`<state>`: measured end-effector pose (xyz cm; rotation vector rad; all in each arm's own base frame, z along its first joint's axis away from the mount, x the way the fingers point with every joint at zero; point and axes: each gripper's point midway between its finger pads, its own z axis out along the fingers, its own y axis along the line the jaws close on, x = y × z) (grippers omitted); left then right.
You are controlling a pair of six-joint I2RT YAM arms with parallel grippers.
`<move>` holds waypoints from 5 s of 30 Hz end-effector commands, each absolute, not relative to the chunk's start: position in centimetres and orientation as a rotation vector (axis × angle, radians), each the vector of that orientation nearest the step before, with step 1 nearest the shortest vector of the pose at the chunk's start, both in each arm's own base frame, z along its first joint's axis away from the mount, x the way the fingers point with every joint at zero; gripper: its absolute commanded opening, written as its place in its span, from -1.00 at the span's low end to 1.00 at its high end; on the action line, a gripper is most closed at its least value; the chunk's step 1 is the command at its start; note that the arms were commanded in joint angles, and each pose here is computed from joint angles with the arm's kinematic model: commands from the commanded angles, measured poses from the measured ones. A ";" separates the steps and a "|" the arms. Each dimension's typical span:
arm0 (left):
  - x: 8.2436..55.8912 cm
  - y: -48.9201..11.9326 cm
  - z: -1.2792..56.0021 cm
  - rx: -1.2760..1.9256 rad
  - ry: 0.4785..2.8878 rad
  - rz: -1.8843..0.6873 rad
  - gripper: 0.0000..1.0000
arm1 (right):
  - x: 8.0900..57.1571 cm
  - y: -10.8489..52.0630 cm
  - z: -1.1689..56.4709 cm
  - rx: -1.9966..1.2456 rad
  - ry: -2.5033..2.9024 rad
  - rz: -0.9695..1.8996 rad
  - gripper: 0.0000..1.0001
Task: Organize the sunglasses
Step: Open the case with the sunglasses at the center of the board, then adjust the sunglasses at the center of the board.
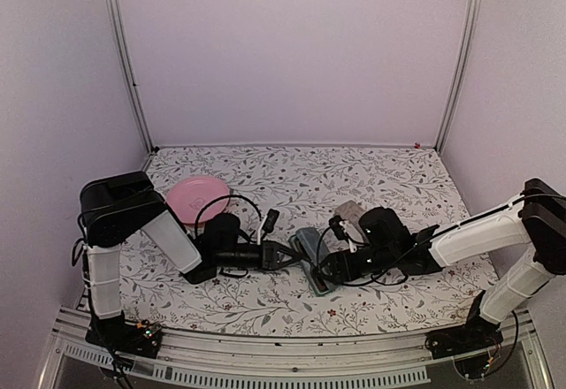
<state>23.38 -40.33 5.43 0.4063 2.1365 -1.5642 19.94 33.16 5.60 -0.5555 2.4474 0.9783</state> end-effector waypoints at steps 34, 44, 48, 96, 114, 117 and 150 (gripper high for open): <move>23.9 -37.8 5.0 0.422 2.171 -1.406 -0.86 | 22.0 31.8 5.4 -0.416 2.481 1.122 -0.60; 24.5 -40.6 8.9 0.505 2.037 -1.493 -0.74 | 22.2 31.8 5.1 -0.424 2.484 1.109 -0.60; 25.0 -41.2 7.8 0.501 2.049 -1.492 -0.74 | 22.2 31.9 5.2 -0.426 2.482 1.112 -0.59; 25.2 -44.6 4.6 0.498 2.054 -1.588 -0.69 | 22.3 32.4 5.0 -0.460 2.479 1.128 -0.55; 23.5 -42.3 7.6 0.503 1.944 -1.646 -0.27 | 22.0 31.9 4.3 -0.435 2.505 1.108 -0.56; 23.3 -42.0 8.2 0.508 1.928 -1.650 -0.22 | 22.0 31.8 4.1 -0.434 2.510 1.103 -0.56; 24.0 -42.8 5.2 0.498 1.960 -1.637 -0.30 | 22.0 31.3 4.4 -0.329 2.508 1.233 -0.60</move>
